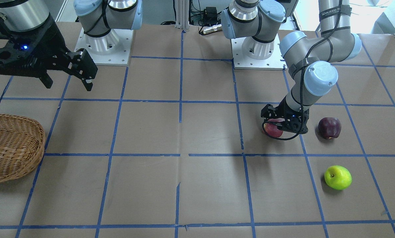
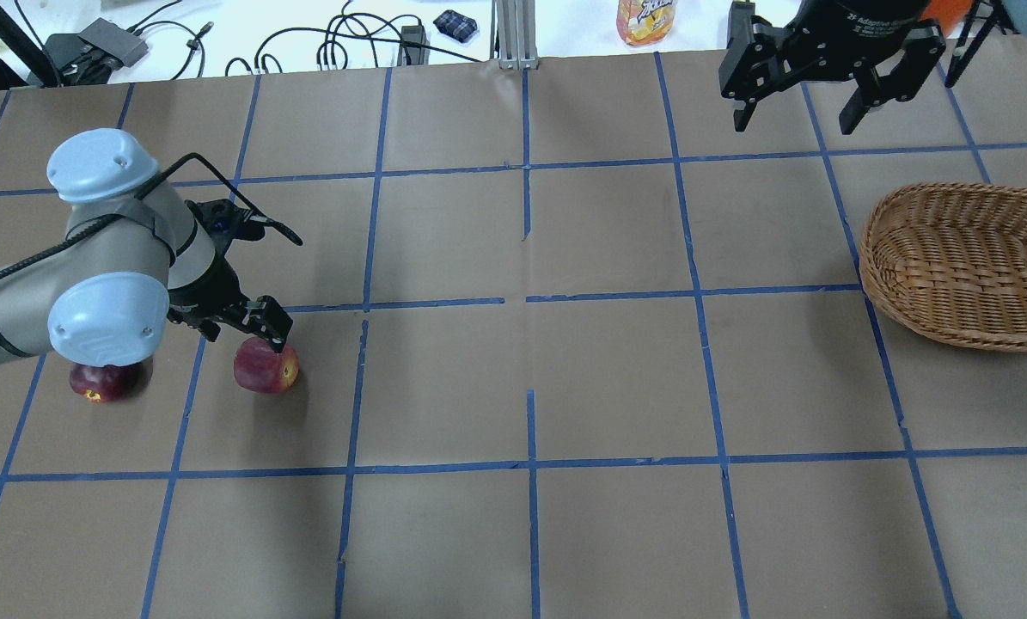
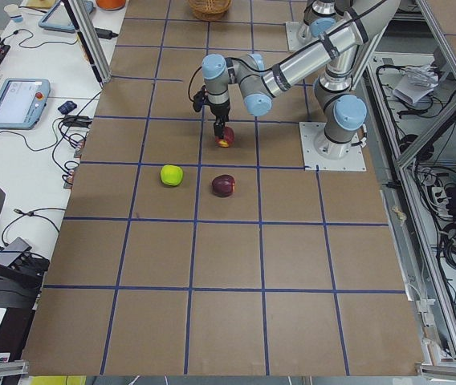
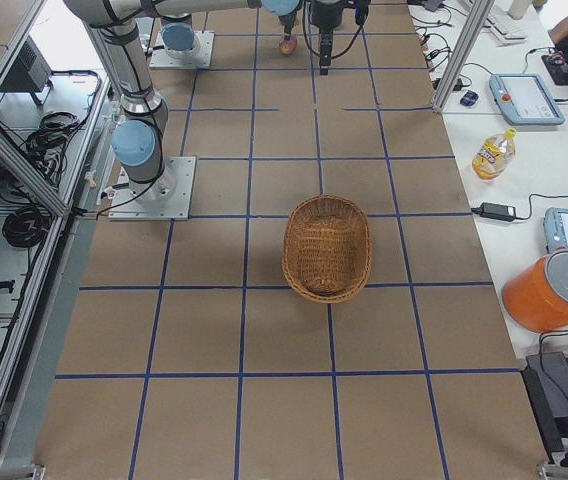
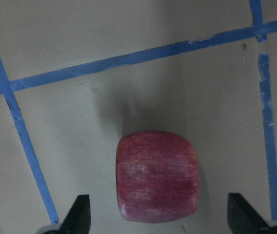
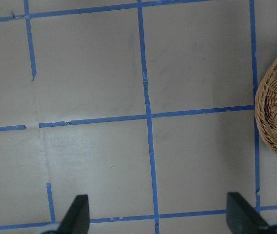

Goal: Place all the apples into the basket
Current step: 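Close the left gripper on the red apple and lift it, then carry the red apple to the table center and open the left gripper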

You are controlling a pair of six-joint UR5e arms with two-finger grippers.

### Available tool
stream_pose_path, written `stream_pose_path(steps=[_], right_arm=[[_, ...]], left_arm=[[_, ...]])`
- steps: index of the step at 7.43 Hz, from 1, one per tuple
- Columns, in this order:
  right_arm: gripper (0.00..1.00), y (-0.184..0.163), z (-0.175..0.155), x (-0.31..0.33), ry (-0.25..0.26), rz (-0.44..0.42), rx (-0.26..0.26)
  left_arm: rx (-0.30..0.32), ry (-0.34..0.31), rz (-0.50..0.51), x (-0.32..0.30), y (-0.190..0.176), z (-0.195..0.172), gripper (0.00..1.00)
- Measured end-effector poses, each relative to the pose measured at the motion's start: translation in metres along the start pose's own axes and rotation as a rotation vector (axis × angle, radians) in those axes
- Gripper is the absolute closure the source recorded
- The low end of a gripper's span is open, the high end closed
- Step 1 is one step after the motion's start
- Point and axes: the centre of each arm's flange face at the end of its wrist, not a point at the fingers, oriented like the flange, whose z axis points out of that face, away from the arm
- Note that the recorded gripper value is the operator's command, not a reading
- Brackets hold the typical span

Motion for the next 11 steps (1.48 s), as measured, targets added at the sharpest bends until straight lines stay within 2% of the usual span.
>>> stream_pose_path(steps=[1, 2, 3, 4, 6, 7, 9, 11], right_arm=[[0.00, 0.000, 0.000, 0.000, 0.000, 0.000, 0.000], [0.00, 0.000, 0.000, 0.000, 0.001, 0.000, -0.001], [0.00, 0.000, 0.001, 0.000, 0.001, 0.000, -0.001], [0.00, 0.000, 0.001, 0.000, 0.000, 0.000, -0.002], [0.00, 0.000, 0.001, 0.000, 0.000, 0.000, -0.003], [0.00, 0.000, 0.001, 0.000, 0.000, 0.000, -0.003], [0.00, 0.000, 0.002, 0.000, -0.001, 0.001, -0.003], [0.00, 0.000, 0.003, 0.000, -0.001, 0.000, -0.006]], left_arm=[[-0.016, 0.010, -0.005, 0.001, 0.002, 0.011, 0.01], [-0.027, 0.016, -0.007, 0.001, 0.002, 0.019, 0.56], [-0.017, 0.012, -0.009, 0.000, 0.000, 0.022, 0.82], [0.009, -0.001, -0.011, -0.001, -0.003, 0.022, 0.93], [0.065, -0.020, -0.040, 0.002, -0.009, 0.008, 0.95], [0.104, 0.022, -0.118, 0.011, -0.019, -0.002, 0.95], [0.193, 0.201, -0.281, 0.082, -0.053, -0.023, 0.95], [0.249, 0.282, -0.366, 0.172, -0.087, -0.033, 0.95]])
